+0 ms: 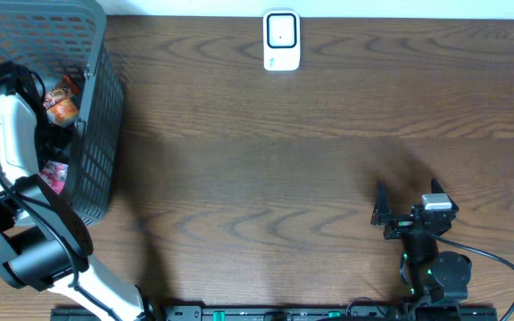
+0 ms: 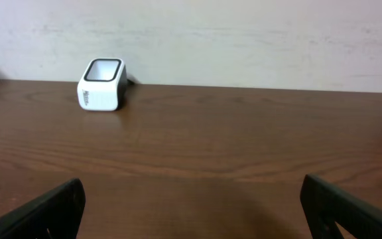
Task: Scan the item barcode
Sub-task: 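Reach the left gripper into the basket and grasp the purple-red bag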
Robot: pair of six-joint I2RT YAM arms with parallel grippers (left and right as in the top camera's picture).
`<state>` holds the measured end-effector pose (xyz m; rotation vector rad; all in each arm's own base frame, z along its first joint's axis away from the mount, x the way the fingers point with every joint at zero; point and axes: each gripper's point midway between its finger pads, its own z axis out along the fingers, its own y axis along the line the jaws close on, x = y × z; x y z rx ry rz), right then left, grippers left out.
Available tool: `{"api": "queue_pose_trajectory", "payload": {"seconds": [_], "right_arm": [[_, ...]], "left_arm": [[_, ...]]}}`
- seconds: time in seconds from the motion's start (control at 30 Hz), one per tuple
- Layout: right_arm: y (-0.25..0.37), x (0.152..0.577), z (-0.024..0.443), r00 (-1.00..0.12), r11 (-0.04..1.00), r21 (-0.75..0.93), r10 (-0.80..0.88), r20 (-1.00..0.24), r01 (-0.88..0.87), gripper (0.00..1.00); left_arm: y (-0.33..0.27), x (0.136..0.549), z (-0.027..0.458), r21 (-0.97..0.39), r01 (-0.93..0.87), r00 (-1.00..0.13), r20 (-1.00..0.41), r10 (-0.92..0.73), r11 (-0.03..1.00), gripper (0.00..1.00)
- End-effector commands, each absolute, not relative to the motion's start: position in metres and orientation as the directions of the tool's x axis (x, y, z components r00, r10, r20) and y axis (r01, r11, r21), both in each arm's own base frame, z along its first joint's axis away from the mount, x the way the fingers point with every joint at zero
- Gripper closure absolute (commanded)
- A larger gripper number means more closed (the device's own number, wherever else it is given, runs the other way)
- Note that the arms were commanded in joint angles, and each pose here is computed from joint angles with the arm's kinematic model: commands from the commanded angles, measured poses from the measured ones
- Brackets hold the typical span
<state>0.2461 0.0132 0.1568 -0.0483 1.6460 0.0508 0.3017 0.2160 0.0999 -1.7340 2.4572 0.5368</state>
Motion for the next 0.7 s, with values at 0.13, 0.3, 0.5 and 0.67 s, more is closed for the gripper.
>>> {"api": "queue_pose_trajectory", "payload": {"seconds": [0.13, 0.3, 0.5, 0.67], "right_arm": [[0.013, 0.246, 0.156, -0.075, 0.998, -0.01, -0.015, -0.997, -0.061, 0.01], [0.013, 0.246, 0.156, -0.074, 0.998, -0.01, -0.015, -0.997, -0.061, 0.01], [0.013, 0.246, 0.156, -0.074, 0.998, -0.01, -0.015, -0.997, -0.061, 0.01], [0.013, 0.246, 0.156, -0.074, 0.998, -0.01, -0.015, -0.997, -0.061, 0.01]], "left_arm": [[0.219, 0.297, 0.061, 0.27, -0.907, -0.394, -0.267, -0.88, 0.324, 0.02], [0.215, 0.303, 0.042, 0.238, -0.89, -0.443, -0.254, -0.86, 0.388, 0.04], [0.208, 0.289, 0.035, 0.274, -0.878, -0.454, -0.21, -0.866, 0.394, 0.41], [0.202, 0.277, 0.036, 0.309, -0.86, -0.468, -0.164, -0.869, 0.405, 0.93]]}}
